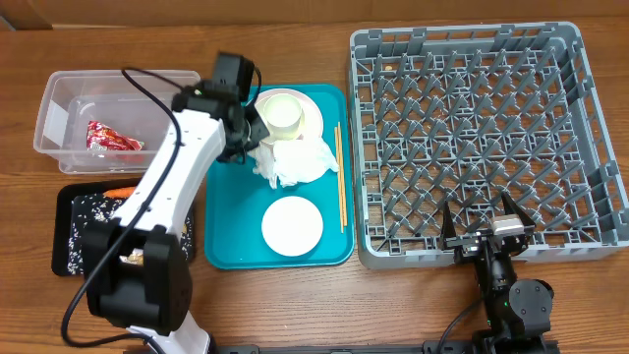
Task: Sort waste into correct bins and load items into the dishwasher
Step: 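Carry the tissue left into the clear bin and release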
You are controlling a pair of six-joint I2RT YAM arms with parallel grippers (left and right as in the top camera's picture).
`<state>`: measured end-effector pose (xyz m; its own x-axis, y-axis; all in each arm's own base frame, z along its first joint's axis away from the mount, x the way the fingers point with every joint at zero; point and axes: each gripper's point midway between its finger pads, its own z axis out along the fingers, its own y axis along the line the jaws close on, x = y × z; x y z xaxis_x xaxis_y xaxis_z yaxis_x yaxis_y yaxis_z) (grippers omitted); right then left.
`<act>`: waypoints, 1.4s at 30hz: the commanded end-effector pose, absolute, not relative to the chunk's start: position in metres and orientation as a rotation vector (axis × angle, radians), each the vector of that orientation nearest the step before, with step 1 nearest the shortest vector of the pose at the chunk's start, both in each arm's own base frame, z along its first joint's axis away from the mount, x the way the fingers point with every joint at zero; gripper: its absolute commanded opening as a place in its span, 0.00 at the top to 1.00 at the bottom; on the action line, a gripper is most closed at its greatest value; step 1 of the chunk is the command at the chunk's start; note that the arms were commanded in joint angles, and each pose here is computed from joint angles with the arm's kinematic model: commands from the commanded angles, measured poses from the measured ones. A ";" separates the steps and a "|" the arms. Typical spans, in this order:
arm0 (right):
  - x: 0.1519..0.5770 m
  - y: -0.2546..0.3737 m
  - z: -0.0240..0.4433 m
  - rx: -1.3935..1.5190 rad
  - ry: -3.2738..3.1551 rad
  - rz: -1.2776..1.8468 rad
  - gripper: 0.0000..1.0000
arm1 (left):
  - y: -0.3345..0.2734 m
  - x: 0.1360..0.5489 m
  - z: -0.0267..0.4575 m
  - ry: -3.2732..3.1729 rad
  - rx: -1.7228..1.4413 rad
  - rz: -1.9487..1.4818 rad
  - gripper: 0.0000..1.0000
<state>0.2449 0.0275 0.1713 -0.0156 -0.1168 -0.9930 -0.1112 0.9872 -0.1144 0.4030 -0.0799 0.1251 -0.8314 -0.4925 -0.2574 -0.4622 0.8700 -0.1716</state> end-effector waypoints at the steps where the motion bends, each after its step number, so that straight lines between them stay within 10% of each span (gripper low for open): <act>1: 0.245 0.028 0.170 -0.180 1.582 -0.002 0.00 | -0.068 0.416 0.183 2.635 -0.670 -0.171 0.96; 21: 0.245 0.028 0.170 -0.180 1.582 -0.002 0.00 | 0.107 0.415 0.220 2.393 -1.138 -0.012 0.95; 42: 0.245 0.028 0.170 -0.180 1.582 -0.002 0.00 | 0.158 0.486 0.126 2.340 -1.231 -0.076 0.85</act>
